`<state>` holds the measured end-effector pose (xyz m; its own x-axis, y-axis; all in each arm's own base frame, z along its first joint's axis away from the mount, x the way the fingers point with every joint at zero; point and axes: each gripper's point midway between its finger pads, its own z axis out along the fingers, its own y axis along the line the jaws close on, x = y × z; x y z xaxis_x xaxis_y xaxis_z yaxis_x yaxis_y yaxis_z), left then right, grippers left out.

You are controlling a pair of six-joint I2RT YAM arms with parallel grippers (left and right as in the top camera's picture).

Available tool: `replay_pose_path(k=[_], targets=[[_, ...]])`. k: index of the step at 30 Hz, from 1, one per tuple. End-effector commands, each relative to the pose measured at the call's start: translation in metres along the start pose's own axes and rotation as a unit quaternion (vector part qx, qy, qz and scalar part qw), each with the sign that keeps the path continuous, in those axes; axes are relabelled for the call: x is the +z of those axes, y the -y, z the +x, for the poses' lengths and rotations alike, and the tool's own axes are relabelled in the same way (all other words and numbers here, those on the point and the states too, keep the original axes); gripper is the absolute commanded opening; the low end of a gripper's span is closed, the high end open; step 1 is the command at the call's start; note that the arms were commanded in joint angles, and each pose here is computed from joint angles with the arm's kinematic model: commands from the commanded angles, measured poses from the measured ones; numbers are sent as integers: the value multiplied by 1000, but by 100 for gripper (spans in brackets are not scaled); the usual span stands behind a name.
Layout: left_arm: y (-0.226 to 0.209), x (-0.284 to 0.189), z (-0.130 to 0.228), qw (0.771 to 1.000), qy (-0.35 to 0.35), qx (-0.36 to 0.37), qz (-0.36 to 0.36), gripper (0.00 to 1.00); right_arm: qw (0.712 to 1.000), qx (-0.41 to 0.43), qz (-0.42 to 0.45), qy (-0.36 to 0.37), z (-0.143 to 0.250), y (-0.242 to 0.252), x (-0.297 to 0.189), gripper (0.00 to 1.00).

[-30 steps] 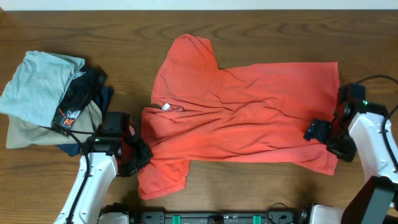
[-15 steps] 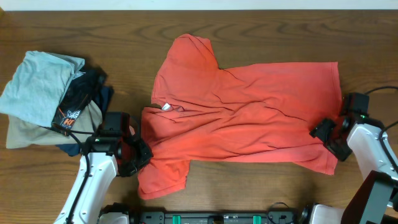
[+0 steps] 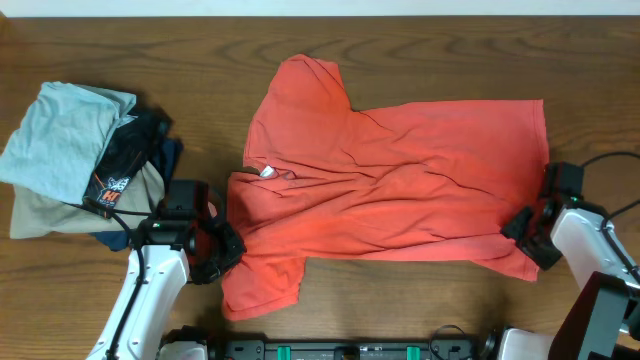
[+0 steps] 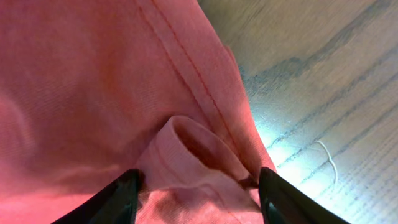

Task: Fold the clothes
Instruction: 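Grasp the shirt's bottom corners with left and right grippers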

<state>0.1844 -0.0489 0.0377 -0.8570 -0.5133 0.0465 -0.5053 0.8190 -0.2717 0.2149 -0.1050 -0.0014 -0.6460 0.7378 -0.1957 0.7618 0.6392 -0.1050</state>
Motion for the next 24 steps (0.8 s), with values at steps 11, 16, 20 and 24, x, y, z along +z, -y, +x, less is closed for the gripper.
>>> replay_pose_path(k=[11, 16, 20, 24], targets=[[-5, 3, 2, 1000, -3, 1, -8, 6, 999, 16, -17, 41, -16, -5, 3, 60], [-5, 3, 1, 1000, -1, 1, -7, 6, 999, 12, -33, 32, -13, -11, 3, 40], [-5, 3, 1, 1000, -1, 1, -7, 6, 999, 10, -33, 22, -8, -11, 3, 28], [-5, 3, 1, 1000, -2, 1, -7, 6, 999, 9, -30, 18, -6, -9, 4, 15]])
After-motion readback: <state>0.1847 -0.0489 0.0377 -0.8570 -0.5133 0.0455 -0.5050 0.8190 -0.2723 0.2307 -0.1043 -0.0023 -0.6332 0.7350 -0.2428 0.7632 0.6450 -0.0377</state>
